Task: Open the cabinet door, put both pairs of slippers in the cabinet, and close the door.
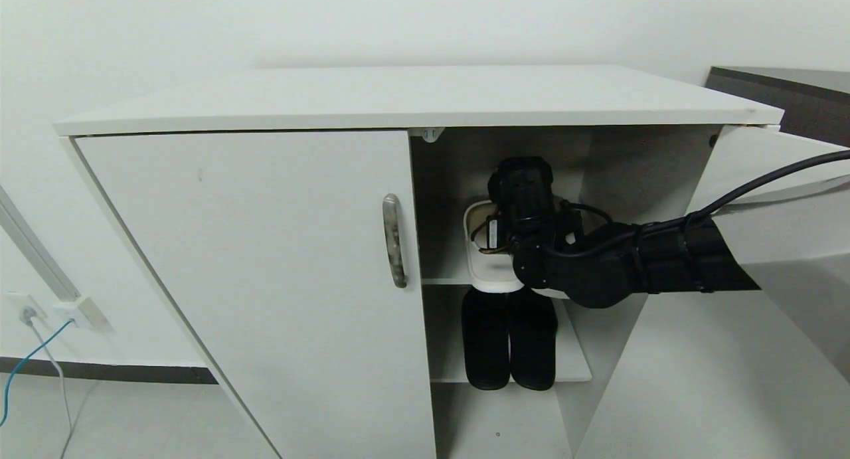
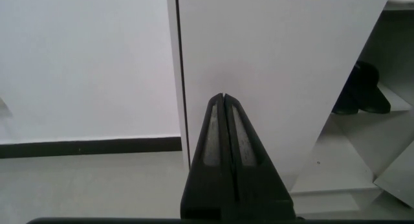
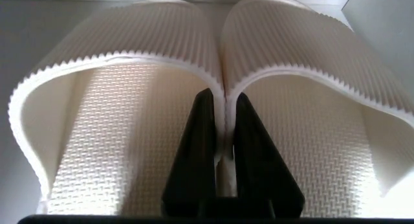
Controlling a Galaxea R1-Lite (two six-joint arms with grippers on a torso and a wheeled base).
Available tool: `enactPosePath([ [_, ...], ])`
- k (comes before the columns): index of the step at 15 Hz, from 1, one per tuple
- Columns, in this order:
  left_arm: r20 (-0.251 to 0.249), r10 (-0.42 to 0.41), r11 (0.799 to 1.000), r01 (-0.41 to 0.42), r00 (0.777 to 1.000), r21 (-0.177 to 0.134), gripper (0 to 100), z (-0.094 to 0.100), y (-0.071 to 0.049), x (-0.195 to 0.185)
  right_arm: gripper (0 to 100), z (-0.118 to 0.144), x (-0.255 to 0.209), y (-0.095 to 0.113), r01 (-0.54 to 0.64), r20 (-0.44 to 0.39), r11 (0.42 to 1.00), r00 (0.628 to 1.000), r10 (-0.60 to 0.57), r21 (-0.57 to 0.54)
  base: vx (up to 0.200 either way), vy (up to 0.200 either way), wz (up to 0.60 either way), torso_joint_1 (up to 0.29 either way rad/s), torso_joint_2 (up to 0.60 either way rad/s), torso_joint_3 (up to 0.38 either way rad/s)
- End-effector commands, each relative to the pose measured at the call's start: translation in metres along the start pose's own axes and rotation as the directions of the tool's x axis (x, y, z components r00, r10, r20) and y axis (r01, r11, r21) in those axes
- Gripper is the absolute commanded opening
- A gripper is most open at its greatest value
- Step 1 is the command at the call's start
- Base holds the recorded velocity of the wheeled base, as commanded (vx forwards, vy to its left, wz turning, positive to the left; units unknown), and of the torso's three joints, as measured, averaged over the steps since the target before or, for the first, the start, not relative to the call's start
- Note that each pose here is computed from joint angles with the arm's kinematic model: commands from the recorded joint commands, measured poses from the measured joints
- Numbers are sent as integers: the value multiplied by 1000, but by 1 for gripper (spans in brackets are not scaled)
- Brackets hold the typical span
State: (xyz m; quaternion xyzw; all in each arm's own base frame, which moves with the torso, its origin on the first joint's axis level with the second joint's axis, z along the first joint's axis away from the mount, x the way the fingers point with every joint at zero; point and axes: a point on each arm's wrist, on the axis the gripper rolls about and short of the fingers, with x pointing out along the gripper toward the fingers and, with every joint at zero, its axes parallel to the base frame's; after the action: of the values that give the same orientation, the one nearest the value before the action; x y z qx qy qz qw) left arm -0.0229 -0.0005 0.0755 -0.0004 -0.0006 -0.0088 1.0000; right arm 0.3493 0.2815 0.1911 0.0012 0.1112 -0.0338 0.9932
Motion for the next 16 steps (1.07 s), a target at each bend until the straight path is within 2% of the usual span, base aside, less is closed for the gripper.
enactPosePath([
  [1,-1,-1,1000,1,1000,-1,0,0,0,0,100,-2,0,0,1,-4,1000,1000,-1,-4,0,0,0,0,0,0],
  [5,-1,1,1000,-1,1000,-1,0,0,0,0,100,-3,-8,-2,-4,-15,1000,1000,4,-18,0,0,0,0,0,0],
  [11,-1,-1,1000,1,1000,1,0,0,0,0,100,19,-62,-20,-61,7,998,998,61,-8,0,0,0,0,0,0],
  [16,-1,-1,1000,1,1000,1,0,0,0,0,100,15,-110,-30,-137,-7,990,991,137,-37,0,0,0,0,0,0],
])
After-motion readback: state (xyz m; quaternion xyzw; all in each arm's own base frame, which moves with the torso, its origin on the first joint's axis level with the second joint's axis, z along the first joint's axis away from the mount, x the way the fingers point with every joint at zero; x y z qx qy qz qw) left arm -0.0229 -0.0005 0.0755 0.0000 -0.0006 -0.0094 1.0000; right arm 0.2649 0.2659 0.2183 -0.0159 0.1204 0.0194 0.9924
